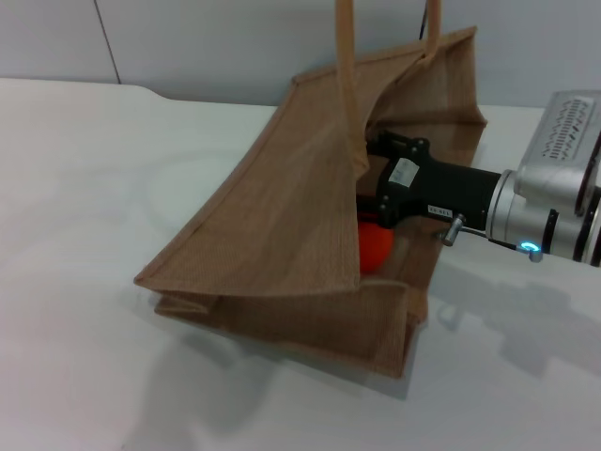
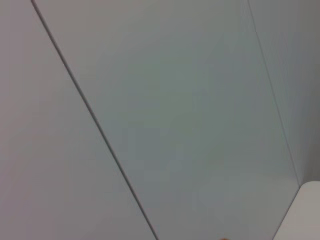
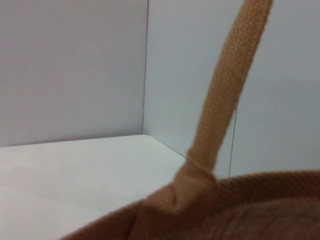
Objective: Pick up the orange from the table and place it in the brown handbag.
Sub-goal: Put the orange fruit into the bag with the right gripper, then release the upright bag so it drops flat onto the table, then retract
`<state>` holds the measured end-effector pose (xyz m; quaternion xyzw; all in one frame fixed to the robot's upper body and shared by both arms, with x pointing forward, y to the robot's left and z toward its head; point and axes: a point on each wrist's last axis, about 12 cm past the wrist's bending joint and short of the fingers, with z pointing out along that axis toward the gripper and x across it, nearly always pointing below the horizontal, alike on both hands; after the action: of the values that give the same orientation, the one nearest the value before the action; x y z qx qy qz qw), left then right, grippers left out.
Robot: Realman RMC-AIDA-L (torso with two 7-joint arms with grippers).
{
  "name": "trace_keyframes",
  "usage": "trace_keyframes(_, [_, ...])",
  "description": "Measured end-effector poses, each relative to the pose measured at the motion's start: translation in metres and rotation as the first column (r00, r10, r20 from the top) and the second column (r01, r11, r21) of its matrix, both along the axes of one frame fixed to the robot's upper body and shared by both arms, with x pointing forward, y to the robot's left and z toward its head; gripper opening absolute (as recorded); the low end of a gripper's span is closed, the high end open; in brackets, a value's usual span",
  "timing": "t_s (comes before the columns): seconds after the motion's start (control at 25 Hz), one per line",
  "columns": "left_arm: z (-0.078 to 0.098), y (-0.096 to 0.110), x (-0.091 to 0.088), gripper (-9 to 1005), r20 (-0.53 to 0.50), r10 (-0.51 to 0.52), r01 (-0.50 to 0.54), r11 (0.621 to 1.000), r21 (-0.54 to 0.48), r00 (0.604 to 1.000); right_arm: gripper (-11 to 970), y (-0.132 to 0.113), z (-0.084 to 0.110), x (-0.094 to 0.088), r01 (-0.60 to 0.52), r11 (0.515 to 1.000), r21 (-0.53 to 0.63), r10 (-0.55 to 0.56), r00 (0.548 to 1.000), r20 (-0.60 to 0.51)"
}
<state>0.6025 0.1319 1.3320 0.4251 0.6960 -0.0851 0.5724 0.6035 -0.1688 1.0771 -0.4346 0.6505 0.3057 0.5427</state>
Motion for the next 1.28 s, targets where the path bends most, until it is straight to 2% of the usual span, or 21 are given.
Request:
trace_keyframes(0.2, [-0.007,0.012,0.003,111,-0.011,0.042,-0.042,0.999,0.005,0.999,833,-0.008,-0.003,0.002,0.037,0.999,-0.013,-0.037,0.999,-0.013])
trace_keyframes(0.28, [-0.011,0.022,0.004,110,-0.018,0.078,-0.077,0.997,0.009,0.997,832,-0.021,-0.003,0.005,0.087,0.996,-0.014,-0.088,0.996,-0.018])
trace_keyframes(0.4, [-0.015,0.033,0.007,110,-0.029,0.113,-0.113,0.994,0.0,0.993,832,-0.053,-0.002,0.009,0.189,0.982,0.007,-0.189,0.981,-0.039])
trace_keyframes(0.52, [-0.019,0.04,0.009,110,-0.042,0.132,-0.133,0.991,-0.008,0.99,831,-0.087,0.002,0.011,0.284,0.958,0.029,-0.282,0.958,-0.057])
trace_keyframes(0.72, [-0.024,0.046,0.01,109,-0.055,0.147,-0.148,0.989,-0.007,0.988,830,-0.121,0.003,0.009,0.381,0.924,0.048,-0.378,0.924,-0.062])
trace_keyframes(0.96, [-0.023,0.045,0.01,109,-0.043,0.143,-0.143,0.99,0.002,0.989,828,-0.126,0.003,0.009,0.4,0.915,0.049,-0.398,0.916,-0.057])
trace_keyframes(1.2, [-0.025,0.041,0.013,209,-0.047,0.137,-0.137,0.99,0.01,0.989,828,-0.122,0.005,0.012,0.395,0.917,0.053,-0.393,0.918,-0.052])
trace_keyframes(1.28, [-0.026,0.04,0.014,292,-0.047,0.136,-0.136,0.991,0.004,0.99,828,-0.122,0.005,0.012,0.394,0.917,0.054,-0.392,0.919,-0.052])
